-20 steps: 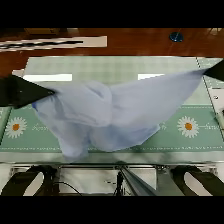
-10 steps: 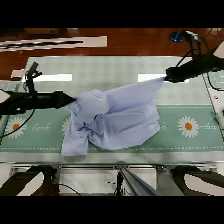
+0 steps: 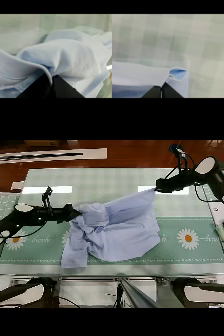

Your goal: Fold the shirts.

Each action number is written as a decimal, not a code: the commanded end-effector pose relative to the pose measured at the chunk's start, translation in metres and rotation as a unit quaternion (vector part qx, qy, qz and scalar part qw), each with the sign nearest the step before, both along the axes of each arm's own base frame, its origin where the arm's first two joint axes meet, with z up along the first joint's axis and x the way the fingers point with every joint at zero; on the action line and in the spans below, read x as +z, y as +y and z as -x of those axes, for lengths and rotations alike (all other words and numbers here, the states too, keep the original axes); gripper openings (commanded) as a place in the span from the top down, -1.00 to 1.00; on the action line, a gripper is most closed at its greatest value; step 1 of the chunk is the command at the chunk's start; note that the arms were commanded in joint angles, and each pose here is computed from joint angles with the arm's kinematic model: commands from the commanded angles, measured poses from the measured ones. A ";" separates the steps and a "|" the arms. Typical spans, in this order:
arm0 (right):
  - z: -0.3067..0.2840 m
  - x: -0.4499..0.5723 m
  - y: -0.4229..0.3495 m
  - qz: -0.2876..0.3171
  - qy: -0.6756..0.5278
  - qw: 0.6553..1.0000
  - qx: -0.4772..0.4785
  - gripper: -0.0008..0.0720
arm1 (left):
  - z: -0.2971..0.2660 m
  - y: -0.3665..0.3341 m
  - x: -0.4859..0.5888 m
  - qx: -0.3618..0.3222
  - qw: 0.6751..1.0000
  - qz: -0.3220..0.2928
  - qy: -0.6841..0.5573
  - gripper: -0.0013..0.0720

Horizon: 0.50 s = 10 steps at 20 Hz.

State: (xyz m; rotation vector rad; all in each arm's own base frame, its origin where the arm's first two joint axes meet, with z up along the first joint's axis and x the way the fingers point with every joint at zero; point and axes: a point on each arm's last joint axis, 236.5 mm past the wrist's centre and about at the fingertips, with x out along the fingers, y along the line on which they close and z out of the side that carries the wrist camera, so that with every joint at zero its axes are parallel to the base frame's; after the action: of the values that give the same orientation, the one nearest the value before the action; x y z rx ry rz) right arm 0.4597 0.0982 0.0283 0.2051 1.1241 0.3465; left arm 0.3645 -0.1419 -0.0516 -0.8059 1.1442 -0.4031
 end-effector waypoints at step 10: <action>0.001 0.009 -0.003 -0.007 0.003 1.000 0.000 0.12 | -0.062 0.063 0.099 0.019 0.994 0.060 -0.092 -0.81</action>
State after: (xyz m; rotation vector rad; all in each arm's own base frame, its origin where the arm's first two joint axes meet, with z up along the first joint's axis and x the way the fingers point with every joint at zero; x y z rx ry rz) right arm 0.4626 0.0985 0.0306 0.2188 1.1170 0.3496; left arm 0.4213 -0.0990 0.0077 -0.8646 0.9779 -0.4310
